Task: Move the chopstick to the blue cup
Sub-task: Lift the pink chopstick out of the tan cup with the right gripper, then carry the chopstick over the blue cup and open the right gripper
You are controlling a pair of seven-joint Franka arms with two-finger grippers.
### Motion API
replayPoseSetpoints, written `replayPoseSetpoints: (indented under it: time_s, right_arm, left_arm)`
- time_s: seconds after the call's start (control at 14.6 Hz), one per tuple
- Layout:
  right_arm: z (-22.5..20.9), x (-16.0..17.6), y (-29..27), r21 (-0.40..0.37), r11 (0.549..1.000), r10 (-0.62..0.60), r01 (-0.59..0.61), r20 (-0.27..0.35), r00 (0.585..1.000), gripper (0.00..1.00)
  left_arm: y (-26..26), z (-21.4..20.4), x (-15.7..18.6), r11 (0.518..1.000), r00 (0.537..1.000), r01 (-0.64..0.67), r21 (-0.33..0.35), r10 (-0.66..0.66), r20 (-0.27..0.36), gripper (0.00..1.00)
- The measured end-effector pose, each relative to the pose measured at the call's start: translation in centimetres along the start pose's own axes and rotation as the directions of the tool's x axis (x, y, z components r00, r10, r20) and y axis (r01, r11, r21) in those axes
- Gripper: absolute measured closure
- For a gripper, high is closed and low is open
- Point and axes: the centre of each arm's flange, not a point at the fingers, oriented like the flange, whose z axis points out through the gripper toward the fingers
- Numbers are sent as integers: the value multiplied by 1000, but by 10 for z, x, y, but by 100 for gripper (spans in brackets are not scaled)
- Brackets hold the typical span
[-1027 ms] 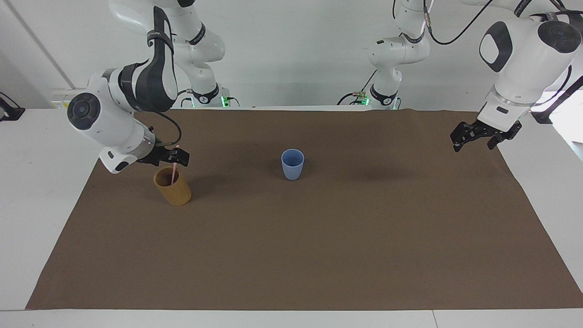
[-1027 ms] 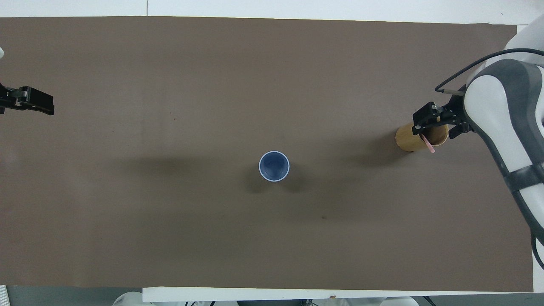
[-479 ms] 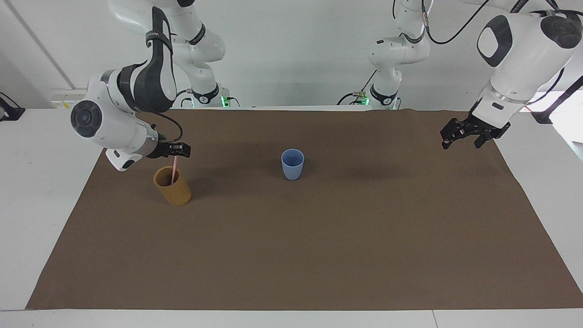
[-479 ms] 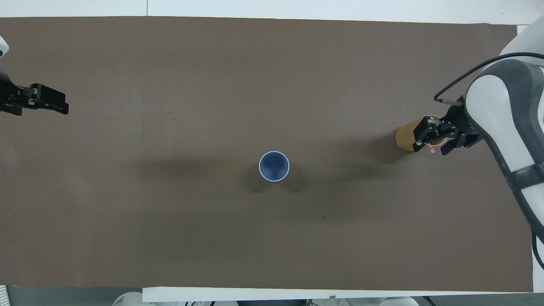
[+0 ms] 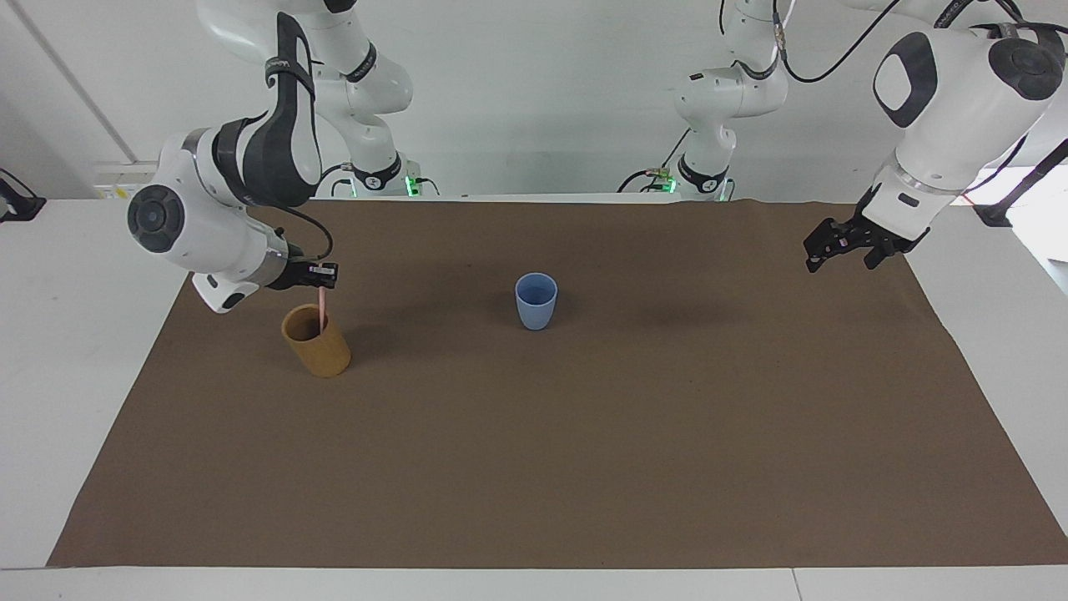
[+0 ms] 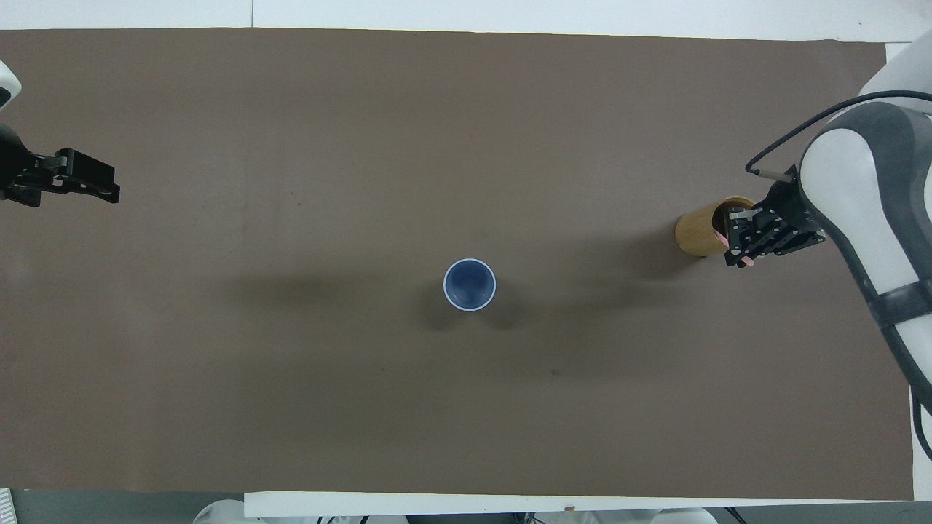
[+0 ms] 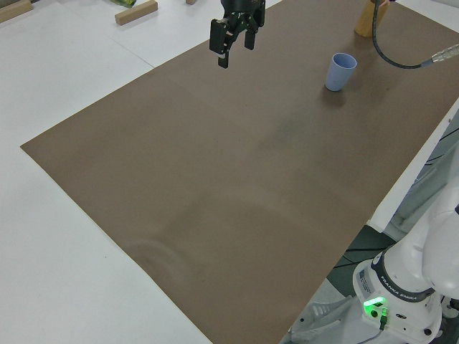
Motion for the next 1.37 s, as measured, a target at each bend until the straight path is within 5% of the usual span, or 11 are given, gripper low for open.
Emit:
replayPoseSetpoints:
  time_s: [0.41,0.75,1.03,1.23,1.37]
  right_arm:
    - [-14,-9,3,1,1000,5,-5,24,1000,91]
    - [-100,-56,-21,33,999,18,-18,2,1000,91]
    - [-129,-89,-135,149,975,164,-162,1,986,91]
    - [-105,-117,-280,237,923,312,-304,2,950,91]
    - [-72,-130,-345,283,876,393,-392,56,918,91]
  left_arm:
    - [-3,0,0,1000,1000,7,0,-7,0,0]
    - [-3,0,0,1000,1000,8,0,-8,0,0]
    - [-3,0,0,1000,1000,8,0,-8,0,0]
    - [-3,0,0,1000,1000,8,0,-8,0,0]
    - [-3,0,0,1000,1000,8,0,-8,0,0]
